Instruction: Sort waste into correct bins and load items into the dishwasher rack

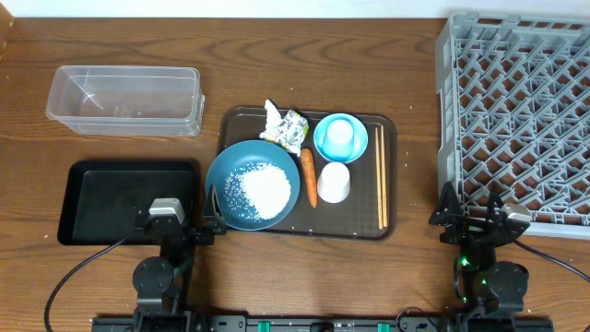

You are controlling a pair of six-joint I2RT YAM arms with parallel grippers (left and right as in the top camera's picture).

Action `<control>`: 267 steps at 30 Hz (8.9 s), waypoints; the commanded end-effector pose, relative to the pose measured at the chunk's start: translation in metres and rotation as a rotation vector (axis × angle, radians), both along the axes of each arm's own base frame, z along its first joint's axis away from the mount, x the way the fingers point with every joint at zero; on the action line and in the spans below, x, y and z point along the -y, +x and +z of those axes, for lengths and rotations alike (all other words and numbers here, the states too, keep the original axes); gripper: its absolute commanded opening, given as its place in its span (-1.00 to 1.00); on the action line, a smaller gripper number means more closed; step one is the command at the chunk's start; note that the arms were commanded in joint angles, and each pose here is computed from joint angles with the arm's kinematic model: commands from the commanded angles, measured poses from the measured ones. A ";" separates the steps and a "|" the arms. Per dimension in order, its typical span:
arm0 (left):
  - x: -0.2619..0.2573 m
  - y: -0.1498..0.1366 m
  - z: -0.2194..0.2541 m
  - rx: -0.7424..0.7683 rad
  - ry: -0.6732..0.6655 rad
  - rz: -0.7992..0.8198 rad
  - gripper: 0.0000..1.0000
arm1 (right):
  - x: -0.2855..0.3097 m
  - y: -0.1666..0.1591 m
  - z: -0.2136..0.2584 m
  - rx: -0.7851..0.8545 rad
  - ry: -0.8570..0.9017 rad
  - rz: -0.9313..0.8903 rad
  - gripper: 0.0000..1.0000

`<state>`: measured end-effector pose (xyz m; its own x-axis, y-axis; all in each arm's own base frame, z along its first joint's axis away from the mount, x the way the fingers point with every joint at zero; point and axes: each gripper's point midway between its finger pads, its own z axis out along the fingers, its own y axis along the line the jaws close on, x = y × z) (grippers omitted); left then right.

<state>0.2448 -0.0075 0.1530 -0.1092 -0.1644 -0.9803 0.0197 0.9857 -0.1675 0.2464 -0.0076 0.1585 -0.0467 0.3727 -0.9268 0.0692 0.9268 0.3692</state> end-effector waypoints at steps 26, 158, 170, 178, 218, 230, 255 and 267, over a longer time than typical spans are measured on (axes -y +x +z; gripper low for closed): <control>0.002 -0.001 -0.015 -0.044 0.012 -0.012 0.99 | 0.000 0.000 0.000 0.002 0.004 -0.006 0.98; 0.189 0.029 -0.127 -1.116 0.501 -0.264 0.18 | 0.000 0.000 0.000 0.002 0.004 -0.006 0.98; 0.181 0.029 -0.131 -1.104 0.528 -0.236 0.10 | 0.000 0.000 0.000 0.002 0.004 -0.006 0.99; 0.179 0.026 -0.137 -1.109 0.527 -0.236 0.00 | 0.000 0.000 0.000 0.002 0.004 -0.006 0.99; 0.177 0.023 -0.141 -1.114 0.527 -0.238 -0.46 | 0.000 0.000 0.000 0.001 0.004 -0.006 0.99; 0.177 0.025 -0.140 -1.104 0.531 -0.236 -0.88 | 0.000 0.000 0.000 0.000 0.004 -0.006 0.98; 0.187 0.035 -0.067 -0.916 0.468 -0.312 -0.89 | 0.000 0.000 0.000 0.000 0.004 -0.006 0.98; 0.164 0.046 -0.047 -0.884 0.447 -0.275 -0.88 | 0.000 0.000 0.000 0.000 0.004 -0.006 0.99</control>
<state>0.2836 -0.1868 0.0993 -0.8034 0.3445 -0.4857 0.3274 0.9369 0.1229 0.2464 -0.0088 0.1585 -0.0441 0.3729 -0.9268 0.0756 0.9263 0.3691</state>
